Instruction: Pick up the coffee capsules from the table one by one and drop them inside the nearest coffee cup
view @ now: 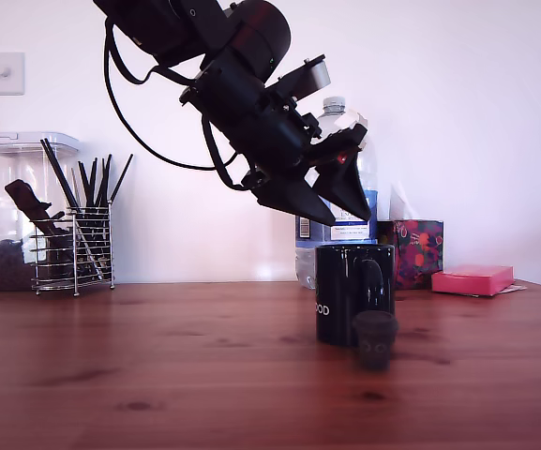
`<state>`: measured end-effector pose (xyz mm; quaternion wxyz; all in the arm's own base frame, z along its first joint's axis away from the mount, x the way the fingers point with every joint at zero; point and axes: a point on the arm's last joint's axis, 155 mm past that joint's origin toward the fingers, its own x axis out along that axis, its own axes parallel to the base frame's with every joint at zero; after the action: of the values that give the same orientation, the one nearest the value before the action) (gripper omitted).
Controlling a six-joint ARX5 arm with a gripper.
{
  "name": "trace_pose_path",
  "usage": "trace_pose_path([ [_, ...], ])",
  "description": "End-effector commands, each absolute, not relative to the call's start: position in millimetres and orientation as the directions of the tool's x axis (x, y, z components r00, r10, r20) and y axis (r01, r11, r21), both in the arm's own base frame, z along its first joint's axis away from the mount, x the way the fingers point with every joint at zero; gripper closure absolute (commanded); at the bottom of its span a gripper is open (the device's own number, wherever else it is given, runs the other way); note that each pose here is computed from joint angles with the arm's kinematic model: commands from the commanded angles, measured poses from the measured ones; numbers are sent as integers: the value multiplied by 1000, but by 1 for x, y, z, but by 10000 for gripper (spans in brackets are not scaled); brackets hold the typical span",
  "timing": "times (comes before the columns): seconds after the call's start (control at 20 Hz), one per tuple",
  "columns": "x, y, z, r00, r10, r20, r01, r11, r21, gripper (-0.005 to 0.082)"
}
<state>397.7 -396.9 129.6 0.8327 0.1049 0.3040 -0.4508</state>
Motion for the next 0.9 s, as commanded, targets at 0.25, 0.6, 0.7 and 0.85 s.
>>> trace_pose_path([
  [0.25, 365, -413, 159, 397, -706, -587, 851, 522, -52, 790],
  [0.6, 337, -415, 148, 346, -718, -604, 882, 469, -52, 790],
  [0.7, 330, -408, 156, 363, -737, -570, 884, 466, -41, 790],
  [0.85, 313, -391, 165, 388, -764, -515, 884, 466, -25, 790],
])
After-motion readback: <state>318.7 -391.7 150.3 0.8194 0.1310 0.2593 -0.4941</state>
